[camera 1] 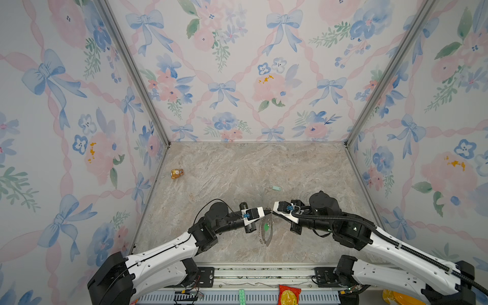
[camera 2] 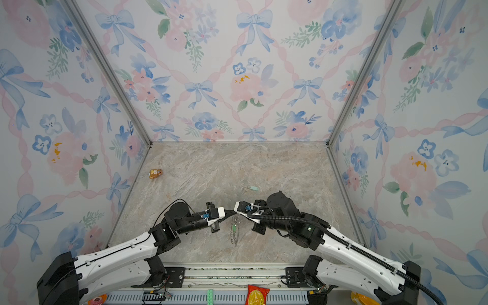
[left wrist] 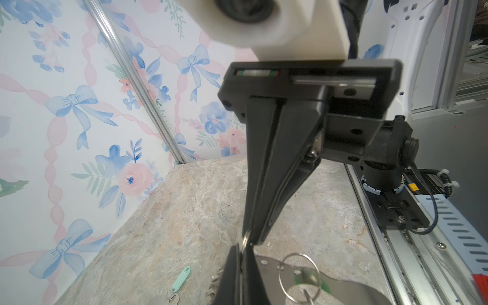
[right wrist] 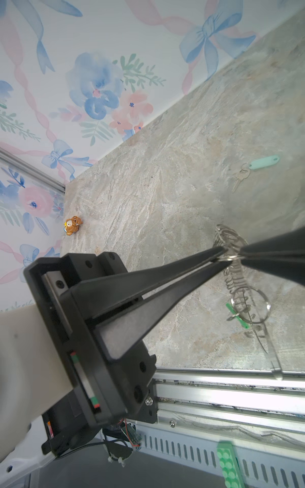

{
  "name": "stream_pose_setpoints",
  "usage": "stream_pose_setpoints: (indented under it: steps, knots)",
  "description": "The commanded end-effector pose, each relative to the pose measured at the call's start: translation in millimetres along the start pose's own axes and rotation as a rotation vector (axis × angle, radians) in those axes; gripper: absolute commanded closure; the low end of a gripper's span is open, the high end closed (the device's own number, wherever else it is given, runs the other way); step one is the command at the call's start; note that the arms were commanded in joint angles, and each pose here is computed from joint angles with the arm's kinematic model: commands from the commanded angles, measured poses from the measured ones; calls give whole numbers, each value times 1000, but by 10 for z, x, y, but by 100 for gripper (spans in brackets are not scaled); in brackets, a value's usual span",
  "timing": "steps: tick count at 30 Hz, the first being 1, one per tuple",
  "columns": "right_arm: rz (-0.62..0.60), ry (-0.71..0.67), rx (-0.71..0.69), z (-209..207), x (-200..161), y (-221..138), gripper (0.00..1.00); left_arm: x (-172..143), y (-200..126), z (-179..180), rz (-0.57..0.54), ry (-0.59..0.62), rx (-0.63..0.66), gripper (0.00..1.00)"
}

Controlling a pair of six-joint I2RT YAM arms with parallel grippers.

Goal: Attach keys to a key ring
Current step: Pass the keyring.

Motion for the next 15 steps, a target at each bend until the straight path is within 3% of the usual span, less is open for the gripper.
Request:
stream_pose_setpoints:
  steps: [1, 15]
  knots:
    - [-7, -17, 0, 31, 28, -5, 100, 122, -40, 49, -65, 49, 67, 100]
    - [-37, -45, -43, 28, 38, -41, 100, 37, 10, 4, -40, 20, 3, 98]
Point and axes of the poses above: each gripper's point midway between its finger pads, its own y axis out along the fingers, its own z axis along the line the jaws close on, x = y × z, the point moved 8 cm from there along -y, back along the fingers, and after that the axes turned 12 degrees about -y, right-handed, at the moved point
